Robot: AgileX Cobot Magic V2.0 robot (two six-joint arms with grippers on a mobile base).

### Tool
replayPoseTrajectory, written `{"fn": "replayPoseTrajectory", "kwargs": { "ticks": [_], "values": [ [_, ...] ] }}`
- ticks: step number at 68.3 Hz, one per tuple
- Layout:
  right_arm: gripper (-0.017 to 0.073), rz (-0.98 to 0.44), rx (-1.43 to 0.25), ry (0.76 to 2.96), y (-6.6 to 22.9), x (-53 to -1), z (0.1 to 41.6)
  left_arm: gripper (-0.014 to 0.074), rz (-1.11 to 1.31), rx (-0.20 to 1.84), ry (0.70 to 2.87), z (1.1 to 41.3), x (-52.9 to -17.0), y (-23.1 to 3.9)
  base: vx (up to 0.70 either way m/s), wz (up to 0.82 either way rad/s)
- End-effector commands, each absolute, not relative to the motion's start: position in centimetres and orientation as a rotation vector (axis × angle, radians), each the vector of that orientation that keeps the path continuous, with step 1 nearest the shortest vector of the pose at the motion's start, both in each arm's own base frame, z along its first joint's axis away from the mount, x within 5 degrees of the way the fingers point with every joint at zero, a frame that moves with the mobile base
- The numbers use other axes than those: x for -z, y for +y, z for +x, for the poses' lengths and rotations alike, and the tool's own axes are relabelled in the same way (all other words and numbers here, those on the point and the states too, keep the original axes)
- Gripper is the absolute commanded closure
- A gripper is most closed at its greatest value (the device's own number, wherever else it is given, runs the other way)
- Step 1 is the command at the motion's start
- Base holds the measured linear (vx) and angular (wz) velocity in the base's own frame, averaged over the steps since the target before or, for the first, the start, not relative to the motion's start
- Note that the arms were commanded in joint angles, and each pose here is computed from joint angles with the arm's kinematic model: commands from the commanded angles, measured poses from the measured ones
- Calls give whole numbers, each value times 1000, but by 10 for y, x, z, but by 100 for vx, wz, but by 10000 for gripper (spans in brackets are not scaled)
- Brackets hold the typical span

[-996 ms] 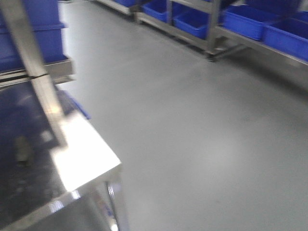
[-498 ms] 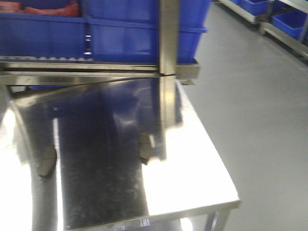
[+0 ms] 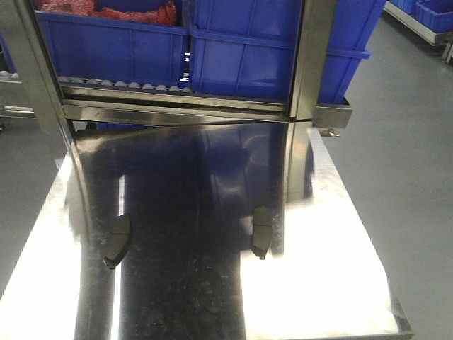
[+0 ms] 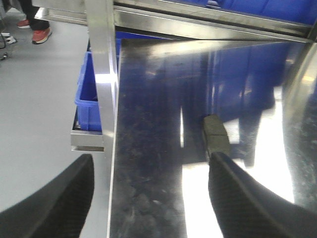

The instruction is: Move and align brake pads A on conveyor

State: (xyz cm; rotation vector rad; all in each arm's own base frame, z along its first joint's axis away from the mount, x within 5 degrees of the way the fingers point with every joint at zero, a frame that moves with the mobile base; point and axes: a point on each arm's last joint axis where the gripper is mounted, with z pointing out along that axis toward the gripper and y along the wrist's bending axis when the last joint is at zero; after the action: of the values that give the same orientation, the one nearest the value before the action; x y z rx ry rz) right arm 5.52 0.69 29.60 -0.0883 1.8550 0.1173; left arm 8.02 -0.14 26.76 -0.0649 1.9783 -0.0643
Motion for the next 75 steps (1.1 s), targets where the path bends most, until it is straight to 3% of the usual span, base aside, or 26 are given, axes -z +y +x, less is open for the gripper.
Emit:
{"fn": "replayPoseTrajectory", "kwargs": {
  "ticks": [1,75],
  "values": [
    [106,-90,-107,1768,7,-310,56,133,-68,79,1888,84,-282,-2,4,16],
    [106,-90,-107,1768,7,-310,56,133,-68,79,1888,84,-282,-2,2,7]
  ]
}}
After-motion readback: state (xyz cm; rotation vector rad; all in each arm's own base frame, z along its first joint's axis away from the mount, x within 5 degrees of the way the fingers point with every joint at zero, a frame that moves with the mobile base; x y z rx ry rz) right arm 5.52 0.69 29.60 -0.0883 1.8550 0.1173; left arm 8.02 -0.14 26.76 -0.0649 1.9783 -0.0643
